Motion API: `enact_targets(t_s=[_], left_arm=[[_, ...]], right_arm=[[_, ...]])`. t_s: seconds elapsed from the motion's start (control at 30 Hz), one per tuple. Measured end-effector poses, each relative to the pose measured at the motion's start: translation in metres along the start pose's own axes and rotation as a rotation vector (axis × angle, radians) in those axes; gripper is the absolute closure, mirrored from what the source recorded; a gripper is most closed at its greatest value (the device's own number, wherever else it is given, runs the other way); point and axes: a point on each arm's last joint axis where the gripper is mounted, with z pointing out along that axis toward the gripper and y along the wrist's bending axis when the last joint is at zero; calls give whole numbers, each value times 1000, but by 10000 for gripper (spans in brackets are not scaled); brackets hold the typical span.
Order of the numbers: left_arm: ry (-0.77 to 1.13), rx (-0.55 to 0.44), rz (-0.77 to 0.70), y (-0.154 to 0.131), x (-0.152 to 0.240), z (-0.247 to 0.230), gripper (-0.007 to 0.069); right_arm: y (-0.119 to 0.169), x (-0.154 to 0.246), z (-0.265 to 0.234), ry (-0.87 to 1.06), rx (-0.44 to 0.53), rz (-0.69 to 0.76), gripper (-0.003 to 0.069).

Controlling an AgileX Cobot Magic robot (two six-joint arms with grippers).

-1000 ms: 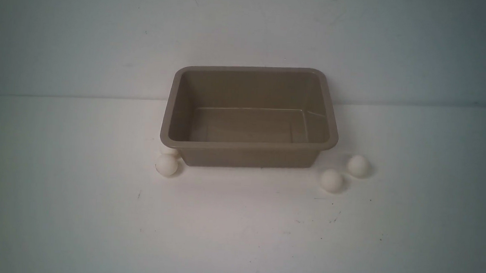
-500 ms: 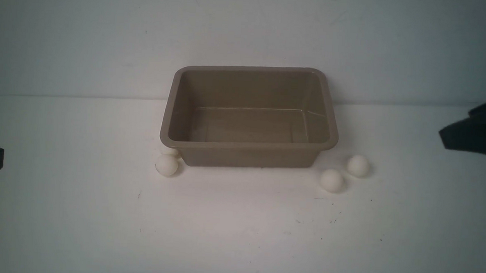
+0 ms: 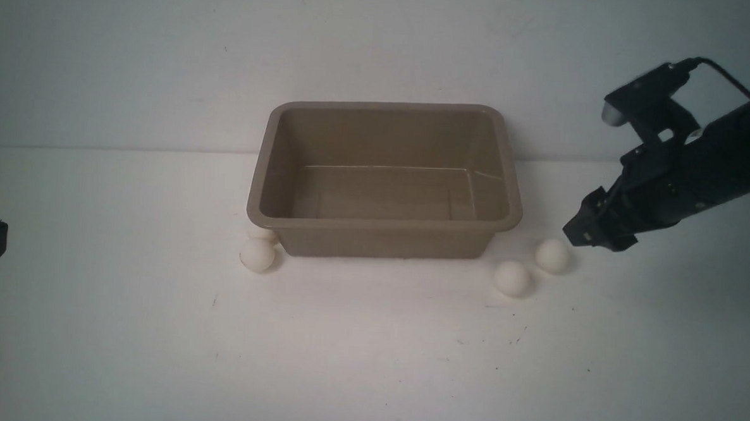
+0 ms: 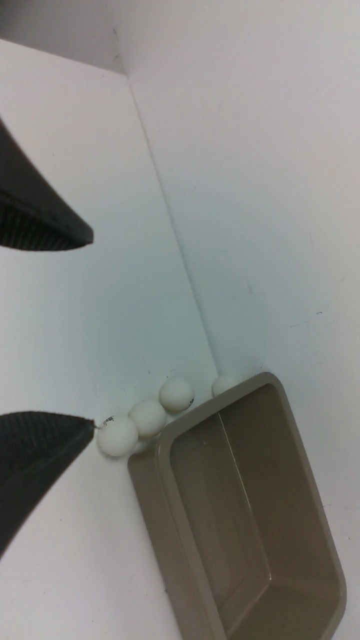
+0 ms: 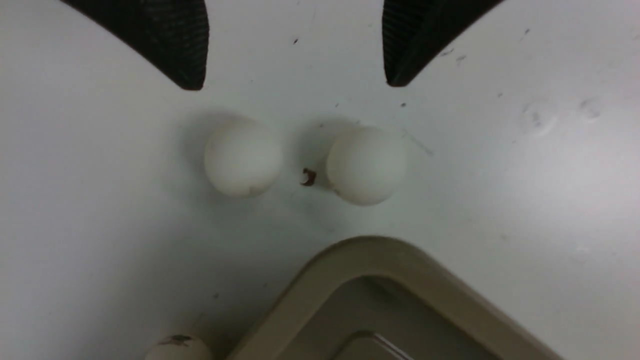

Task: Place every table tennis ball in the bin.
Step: Use the right arm to clamp the table tennis ball closest to it

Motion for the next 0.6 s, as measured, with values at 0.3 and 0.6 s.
enact_targets(t_s=[0.3,0.6], left_arm=[[1,1,0,0,0,0,231],[1,1,1,0,0,0,231]], right_arm=[[-18,-6,56,25,11,7,229],[-28,-14,85,35,-3,18,229]])
